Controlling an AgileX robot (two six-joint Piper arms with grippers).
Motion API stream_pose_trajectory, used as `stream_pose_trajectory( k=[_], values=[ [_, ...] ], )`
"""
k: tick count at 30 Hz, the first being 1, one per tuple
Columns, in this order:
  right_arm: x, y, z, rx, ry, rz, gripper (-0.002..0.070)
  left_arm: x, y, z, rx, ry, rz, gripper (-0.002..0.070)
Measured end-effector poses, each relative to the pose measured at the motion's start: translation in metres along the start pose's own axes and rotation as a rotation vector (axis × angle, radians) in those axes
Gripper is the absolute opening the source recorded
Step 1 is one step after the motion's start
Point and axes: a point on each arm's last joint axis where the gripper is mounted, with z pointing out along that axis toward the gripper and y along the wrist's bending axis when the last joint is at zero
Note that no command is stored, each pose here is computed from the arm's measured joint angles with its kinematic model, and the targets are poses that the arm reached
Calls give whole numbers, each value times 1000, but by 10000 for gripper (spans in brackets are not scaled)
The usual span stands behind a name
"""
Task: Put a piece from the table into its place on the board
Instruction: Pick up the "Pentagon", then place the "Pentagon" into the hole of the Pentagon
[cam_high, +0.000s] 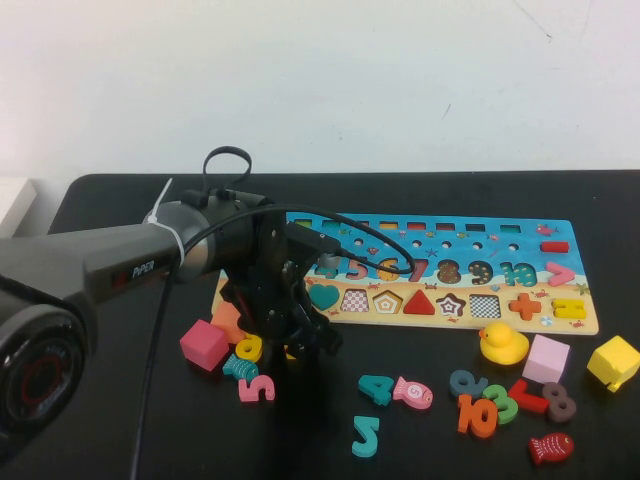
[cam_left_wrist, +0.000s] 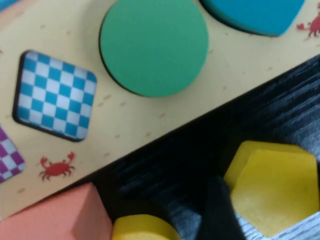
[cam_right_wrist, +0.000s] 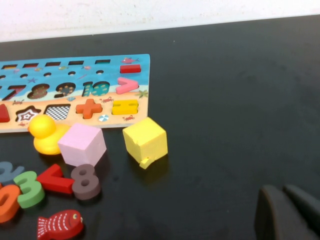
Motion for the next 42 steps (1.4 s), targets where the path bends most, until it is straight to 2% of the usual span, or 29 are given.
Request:
stream_pose_trajectory(
  k=[3,4,29,39,42],
  values=[
    [0,0,0,0,0,0,18,0,0,0,1,5,0,324],
    [0,0,0,0,0,0,19,0,0,0,1,4,0,321],
    [0,0,0,0,0,0,19,-18,-2,-15,13,-31,14,330],
    [0,0,0,0,0,0,18,-50,-23,-49,89,-153,39,325],
    [0,0,0,0,0,0,19,-61,-30,-56,143,-201,45,325]
  ],
)
